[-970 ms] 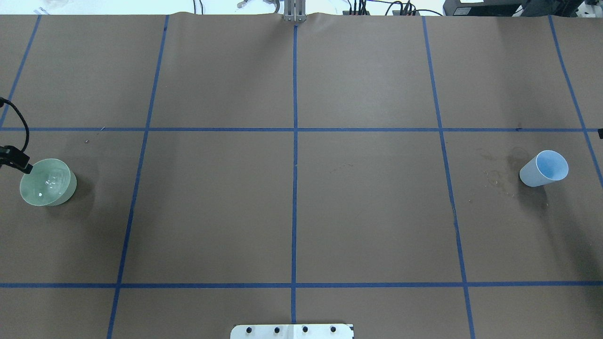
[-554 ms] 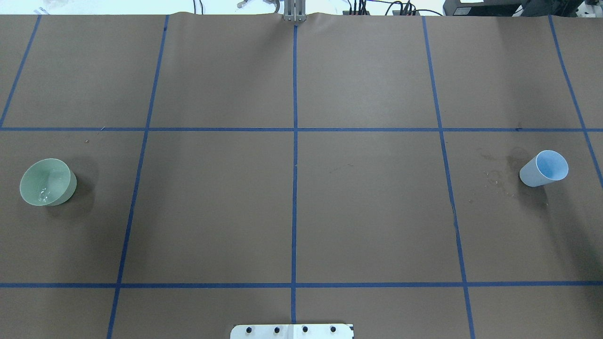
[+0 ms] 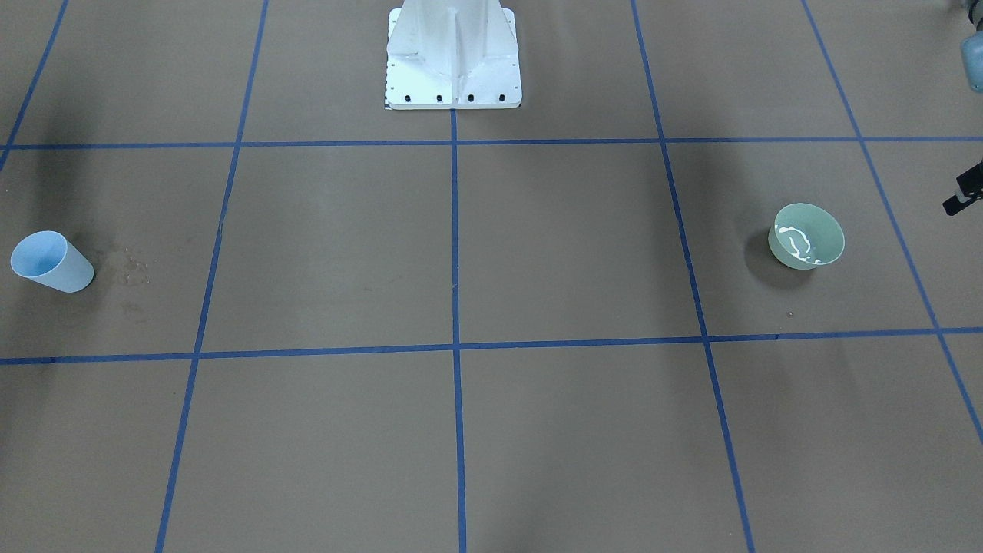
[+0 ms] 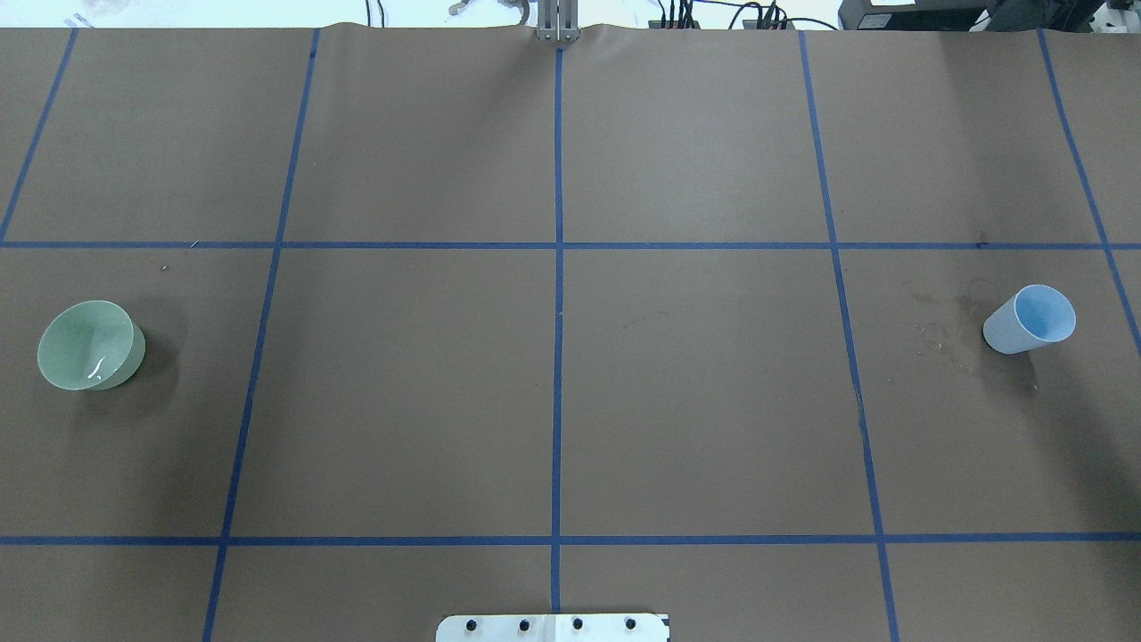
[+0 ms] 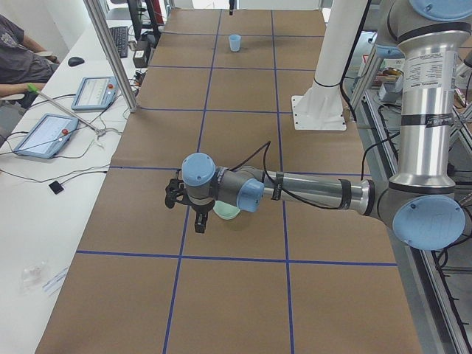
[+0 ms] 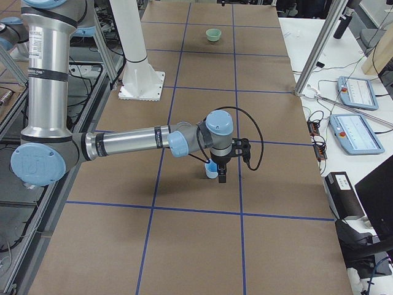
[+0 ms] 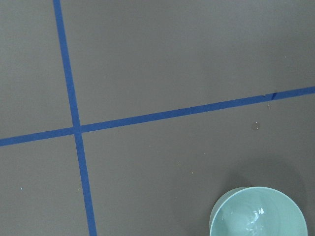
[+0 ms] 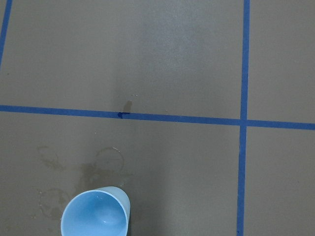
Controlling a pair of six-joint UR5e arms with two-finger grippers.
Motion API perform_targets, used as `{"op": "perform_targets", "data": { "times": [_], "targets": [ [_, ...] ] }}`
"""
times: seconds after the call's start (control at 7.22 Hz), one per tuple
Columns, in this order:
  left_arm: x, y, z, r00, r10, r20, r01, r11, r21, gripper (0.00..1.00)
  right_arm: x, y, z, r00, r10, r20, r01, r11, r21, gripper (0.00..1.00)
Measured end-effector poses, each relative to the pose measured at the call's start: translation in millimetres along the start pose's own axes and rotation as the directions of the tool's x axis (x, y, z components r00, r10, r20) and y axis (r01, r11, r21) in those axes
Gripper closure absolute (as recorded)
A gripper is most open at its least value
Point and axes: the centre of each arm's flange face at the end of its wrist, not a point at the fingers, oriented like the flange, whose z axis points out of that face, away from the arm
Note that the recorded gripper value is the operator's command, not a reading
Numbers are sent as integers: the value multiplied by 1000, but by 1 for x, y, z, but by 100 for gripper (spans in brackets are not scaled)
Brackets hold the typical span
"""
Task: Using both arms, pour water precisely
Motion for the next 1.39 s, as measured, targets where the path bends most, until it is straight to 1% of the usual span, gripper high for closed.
{"op": "perform_targets", "data": {
  "times": [0.14, 0.42, 0.69, 0.83, 0.97, 1.11, 1.39],
  "targets": [
    [-8, 4, -1, 1000, -22, 2, 22, 1000, -3, 0, 5, 1, 0, 1000, 21, 6, -21, 999, -27, 1],
    [-23, 15, -3, 998, -57, 10, 57, 998, -8, 0, 13, 5, -6, 995, 79, 54, -76, 995, -67, 1],
    [-31, 28, 0, 998, -62, 20, 62, 998, -14, 0, 16, 4, -7, 994, 90, 60, -85, 994, -74, 1],
    [-30, 28, -2, 999, -42, 24, 43, 999, -10, 0, 18, 1, -6, 995, 80, 54, -76, 994, -73, 1],
    [-29, 27, -3, 999, -26, 25, 27, 1000, -6, 0, 20, -1, -4, 997, 63, 36, -60, 996, -72, 1],
    [-30, 28, -4, 999, -20, 26, 20, 1000, -6, 0, 25, -1, 0, 1000, 29, 12, -28, 997, -73, 1],
    [-32, 31, -4, 999, -4, 43, 4, 1000, -3, 0, 34, -3, 4, 1000, -26, -15, 24, 997, -77, 1]
  ]
}}
